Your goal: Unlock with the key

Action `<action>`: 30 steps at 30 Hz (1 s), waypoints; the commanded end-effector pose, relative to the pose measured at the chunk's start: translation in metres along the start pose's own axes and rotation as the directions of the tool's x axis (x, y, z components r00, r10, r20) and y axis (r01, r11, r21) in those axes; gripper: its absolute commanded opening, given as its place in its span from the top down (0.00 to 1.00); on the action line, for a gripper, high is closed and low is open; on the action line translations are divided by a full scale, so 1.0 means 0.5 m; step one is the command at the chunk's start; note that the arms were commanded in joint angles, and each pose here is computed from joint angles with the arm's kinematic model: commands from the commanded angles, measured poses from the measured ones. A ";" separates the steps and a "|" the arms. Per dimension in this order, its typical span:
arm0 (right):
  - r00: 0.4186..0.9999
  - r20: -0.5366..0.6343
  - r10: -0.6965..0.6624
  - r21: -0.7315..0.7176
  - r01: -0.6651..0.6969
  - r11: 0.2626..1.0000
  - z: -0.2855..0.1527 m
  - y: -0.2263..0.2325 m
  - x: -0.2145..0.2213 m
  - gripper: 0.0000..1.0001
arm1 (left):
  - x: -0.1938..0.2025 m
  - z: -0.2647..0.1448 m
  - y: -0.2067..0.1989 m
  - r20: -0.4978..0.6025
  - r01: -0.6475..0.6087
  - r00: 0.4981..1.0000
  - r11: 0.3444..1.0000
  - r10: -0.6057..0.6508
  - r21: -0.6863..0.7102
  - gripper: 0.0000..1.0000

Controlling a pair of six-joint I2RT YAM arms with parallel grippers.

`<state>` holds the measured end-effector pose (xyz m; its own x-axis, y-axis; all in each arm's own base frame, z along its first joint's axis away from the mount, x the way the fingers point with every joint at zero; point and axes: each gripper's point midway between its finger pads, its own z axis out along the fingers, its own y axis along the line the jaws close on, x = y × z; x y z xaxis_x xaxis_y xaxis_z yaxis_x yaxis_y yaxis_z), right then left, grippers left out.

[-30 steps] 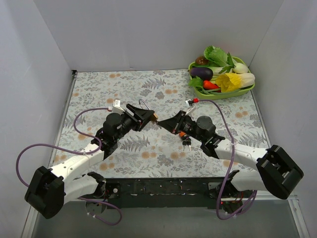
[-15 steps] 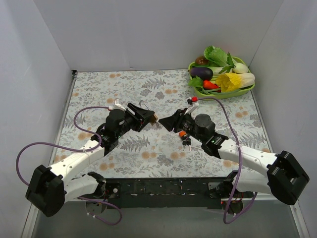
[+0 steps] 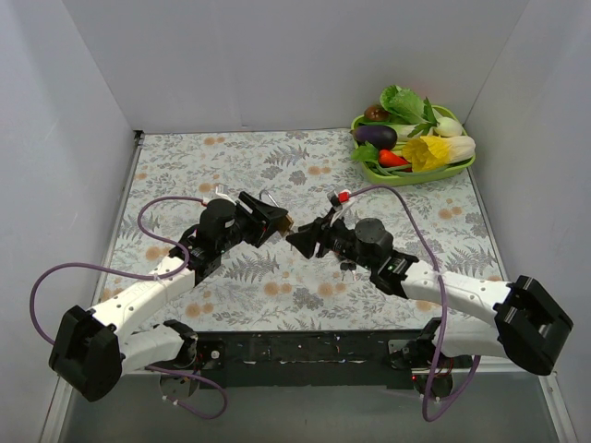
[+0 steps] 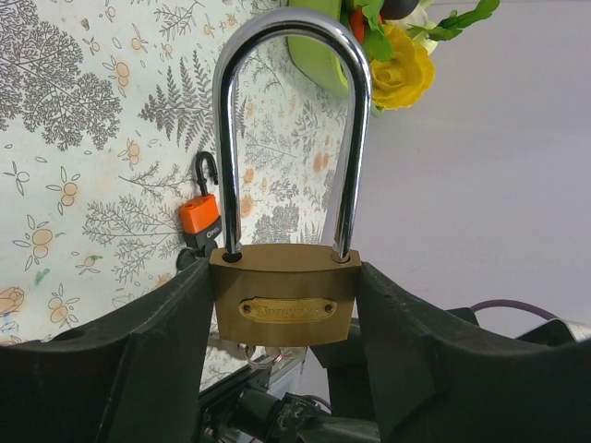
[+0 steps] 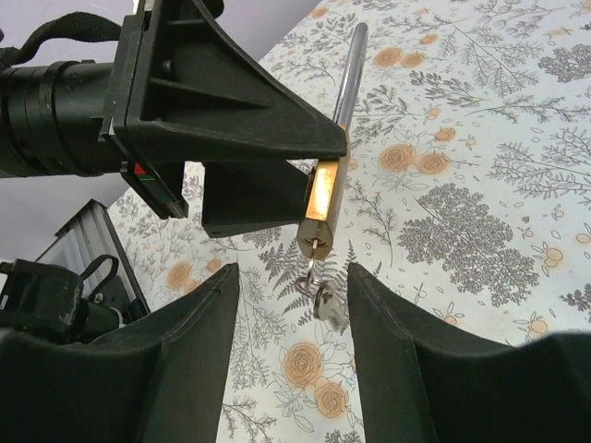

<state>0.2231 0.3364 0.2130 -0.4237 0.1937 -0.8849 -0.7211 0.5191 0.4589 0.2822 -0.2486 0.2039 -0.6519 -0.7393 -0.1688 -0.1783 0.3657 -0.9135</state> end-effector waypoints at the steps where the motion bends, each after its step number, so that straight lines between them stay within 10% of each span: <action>1: 0.993 0.108 -0.048 -0.056 0.054 0.997 0.028 0.036 -0.069 0.42 | -0.010 -0.012 -0.090 -0.014 0.208 0.978 0.973 -0.208 0.101 1.00; 13: 0.987 0.156 -0.044 -0.088 0.059 0.994 0.087 0.039 -0.077 0.49 | -0.010 -0.021 -0.088 -0.014 0.225 0.974 0.968 -0.225 0.110 1.00; 22: 0.992 0.122 -0.018 -0.055 0.025 0.998 0.115 0.021 -0.054 0.99 | -0.012 -0.025 -0.090 -0.009 0.227 0.974 0.966 -0.228 0.127 1.00; 27: 0.988 0.155 0.013 -0.017 -0.011 1.000 0.110 0.005 -0.056 0.99 | -0.010 -0.028 -0.095 -0.013 0.211 0.977 0.967 -0.212 0.143 1.00; 30: 0.986 0.166 0.012 -0.011 -0.010 1.000 0.104 0.005 -0.062 0.99 | -0.010 -0.038 -0.101 -0.011 0.178 0.984 0.965 -0.180 0.192 0.72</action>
<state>0.2583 0.3724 0.1991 -0.3957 0.2255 -0.8903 -0.7099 0.5399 0.4523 0.2882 -0.2415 0.2005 -0.6182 -0.7634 -0.1875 -0.1845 0.3728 -0.9094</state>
